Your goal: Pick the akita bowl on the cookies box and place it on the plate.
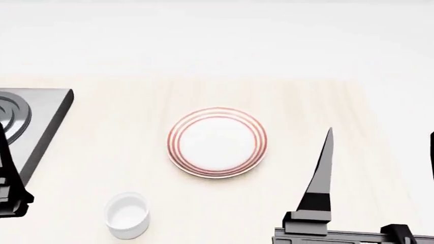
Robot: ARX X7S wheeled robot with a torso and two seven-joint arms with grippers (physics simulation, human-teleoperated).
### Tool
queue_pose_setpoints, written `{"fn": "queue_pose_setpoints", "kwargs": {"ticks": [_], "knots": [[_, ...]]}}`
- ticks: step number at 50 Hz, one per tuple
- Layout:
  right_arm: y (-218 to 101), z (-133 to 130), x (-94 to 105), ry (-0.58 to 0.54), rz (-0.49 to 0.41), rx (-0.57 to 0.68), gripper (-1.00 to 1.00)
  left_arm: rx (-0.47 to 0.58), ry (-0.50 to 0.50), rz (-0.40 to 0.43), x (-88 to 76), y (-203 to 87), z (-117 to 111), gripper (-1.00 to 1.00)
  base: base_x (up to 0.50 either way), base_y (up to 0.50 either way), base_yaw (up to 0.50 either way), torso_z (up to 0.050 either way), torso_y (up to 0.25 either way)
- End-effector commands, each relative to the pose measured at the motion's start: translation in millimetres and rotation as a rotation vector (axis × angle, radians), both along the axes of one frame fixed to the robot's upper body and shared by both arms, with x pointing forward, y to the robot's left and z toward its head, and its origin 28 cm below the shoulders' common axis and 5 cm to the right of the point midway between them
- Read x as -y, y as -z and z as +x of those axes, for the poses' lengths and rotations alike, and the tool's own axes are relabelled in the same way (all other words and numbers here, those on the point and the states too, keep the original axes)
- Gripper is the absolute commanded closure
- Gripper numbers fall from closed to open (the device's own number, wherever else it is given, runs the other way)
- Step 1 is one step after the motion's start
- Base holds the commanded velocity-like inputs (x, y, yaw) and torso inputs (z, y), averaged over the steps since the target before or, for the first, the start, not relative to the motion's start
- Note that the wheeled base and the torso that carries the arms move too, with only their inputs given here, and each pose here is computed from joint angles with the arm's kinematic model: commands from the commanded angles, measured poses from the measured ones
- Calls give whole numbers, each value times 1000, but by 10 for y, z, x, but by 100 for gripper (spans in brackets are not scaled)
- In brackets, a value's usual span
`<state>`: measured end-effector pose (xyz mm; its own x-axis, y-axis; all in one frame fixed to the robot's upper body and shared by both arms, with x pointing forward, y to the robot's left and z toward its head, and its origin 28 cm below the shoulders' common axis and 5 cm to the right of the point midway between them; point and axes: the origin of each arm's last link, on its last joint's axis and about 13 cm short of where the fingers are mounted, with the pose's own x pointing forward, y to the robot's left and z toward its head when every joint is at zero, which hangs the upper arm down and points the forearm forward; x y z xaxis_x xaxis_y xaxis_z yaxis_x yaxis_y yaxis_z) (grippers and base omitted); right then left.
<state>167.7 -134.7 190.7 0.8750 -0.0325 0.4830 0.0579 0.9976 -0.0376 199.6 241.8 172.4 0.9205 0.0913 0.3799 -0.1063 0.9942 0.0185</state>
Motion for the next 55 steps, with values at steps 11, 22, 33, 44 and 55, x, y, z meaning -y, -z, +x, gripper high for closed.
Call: {"fn": "queue_pose_setpoints", "kwargs": {"ticks": [11,22,33,44,55], "knots": [[-2,2,31,32,7,4,-100,0,37,-33,-35,27,21,-100,45,0,0,25,0],[-1,-7,35,27,12,-5,-100,-4,44,-48,-45,22,7,-100,0,0,0,50,0],[1,-18,36,17,12,-6,-100,-4,52,-54,-51,18,-5,-100,0,0,0,50,0],[-2,-19,38,13,8,-6,-100,-7,60,-51,-49,22,-5,-100,0,0,0,50,0],[-28,-19,81,35,5,1,-100,-8,98,-73,-76,11,4,-100,0,0,0,21,0]]}}
